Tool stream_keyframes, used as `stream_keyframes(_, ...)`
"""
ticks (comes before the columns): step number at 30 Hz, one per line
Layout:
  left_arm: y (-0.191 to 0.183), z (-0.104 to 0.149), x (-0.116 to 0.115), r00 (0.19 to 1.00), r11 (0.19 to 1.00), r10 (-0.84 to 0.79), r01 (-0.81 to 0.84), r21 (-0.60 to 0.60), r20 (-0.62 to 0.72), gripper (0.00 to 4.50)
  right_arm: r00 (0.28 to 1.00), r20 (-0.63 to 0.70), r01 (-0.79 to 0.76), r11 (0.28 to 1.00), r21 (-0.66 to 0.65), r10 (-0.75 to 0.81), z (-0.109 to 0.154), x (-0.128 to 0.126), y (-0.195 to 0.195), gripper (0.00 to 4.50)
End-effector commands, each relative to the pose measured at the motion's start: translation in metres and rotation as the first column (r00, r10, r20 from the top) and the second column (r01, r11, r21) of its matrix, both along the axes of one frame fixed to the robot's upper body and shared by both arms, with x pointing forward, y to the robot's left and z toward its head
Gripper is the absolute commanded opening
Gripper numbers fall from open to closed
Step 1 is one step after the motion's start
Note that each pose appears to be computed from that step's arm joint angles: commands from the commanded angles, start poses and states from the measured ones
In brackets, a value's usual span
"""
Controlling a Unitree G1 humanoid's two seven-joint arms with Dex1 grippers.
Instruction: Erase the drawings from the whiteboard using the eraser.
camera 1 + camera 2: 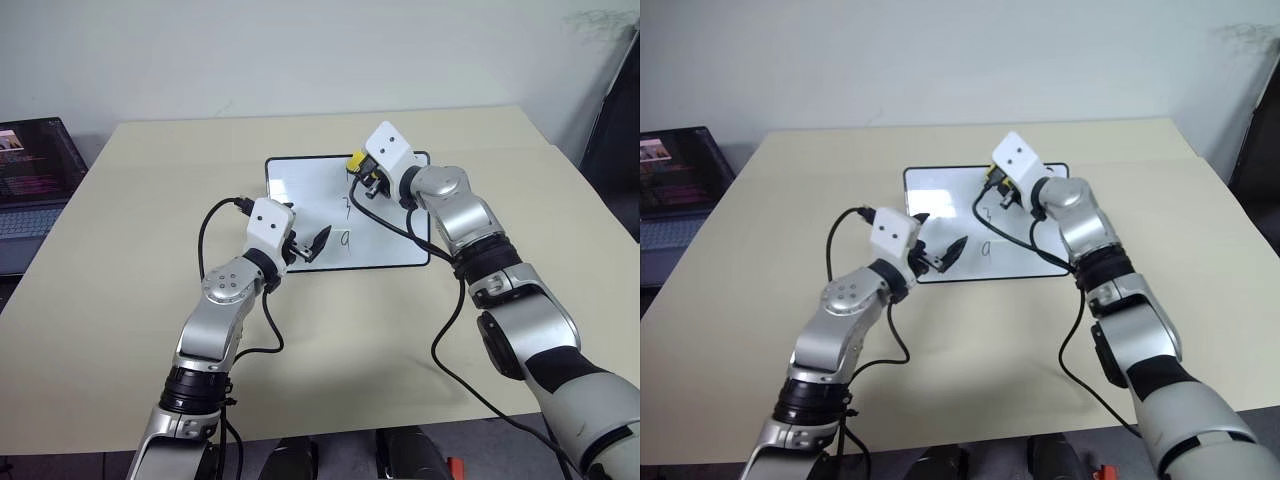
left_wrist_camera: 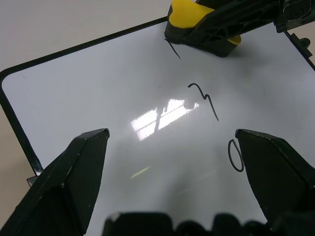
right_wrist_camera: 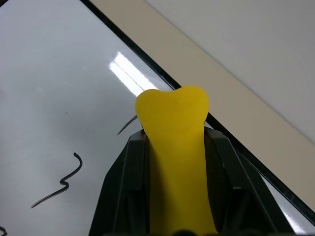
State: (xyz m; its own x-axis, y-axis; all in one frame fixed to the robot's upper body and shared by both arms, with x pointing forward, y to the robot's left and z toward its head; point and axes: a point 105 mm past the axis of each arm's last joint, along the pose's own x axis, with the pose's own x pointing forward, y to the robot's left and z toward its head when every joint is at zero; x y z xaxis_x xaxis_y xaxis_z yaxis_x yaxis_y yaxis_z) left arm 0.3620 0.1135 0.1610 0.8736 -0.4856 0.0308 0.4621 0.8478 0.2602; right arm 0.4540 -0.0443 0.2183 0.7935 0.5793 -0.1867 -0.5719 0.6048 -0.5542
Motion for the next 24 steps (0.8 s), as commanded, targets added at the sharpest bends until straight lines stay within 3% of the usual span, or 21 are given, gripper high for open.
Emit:
stream_keyframes(1,0.000,0.015,-0.003,0.998,1.000,0.002,-0.002,-0.008,0.058,4.50,1.000,-0.004,-0.027,0.999,-0.029,0.026,0.002,0.000,0.003,1.12)
stream_keyframes(15,0.002,0.014,-0.005,0.998,1.000,0.026,-0.025,-0.019,0.059,4.50,0.988,-0.127,-0.095,0.992,-0.081,0.084,-0.028,-0.014,0.001,1.12)
stream_keyframes(24,0.000,0.012,-0.005,0.998,0.999,0.024,-0.023,-0.024,0.054,4.50,0.996,-0.063,-0.062,0.998,0.014,0.063,0.000,-0.018,-0.001,1.12)
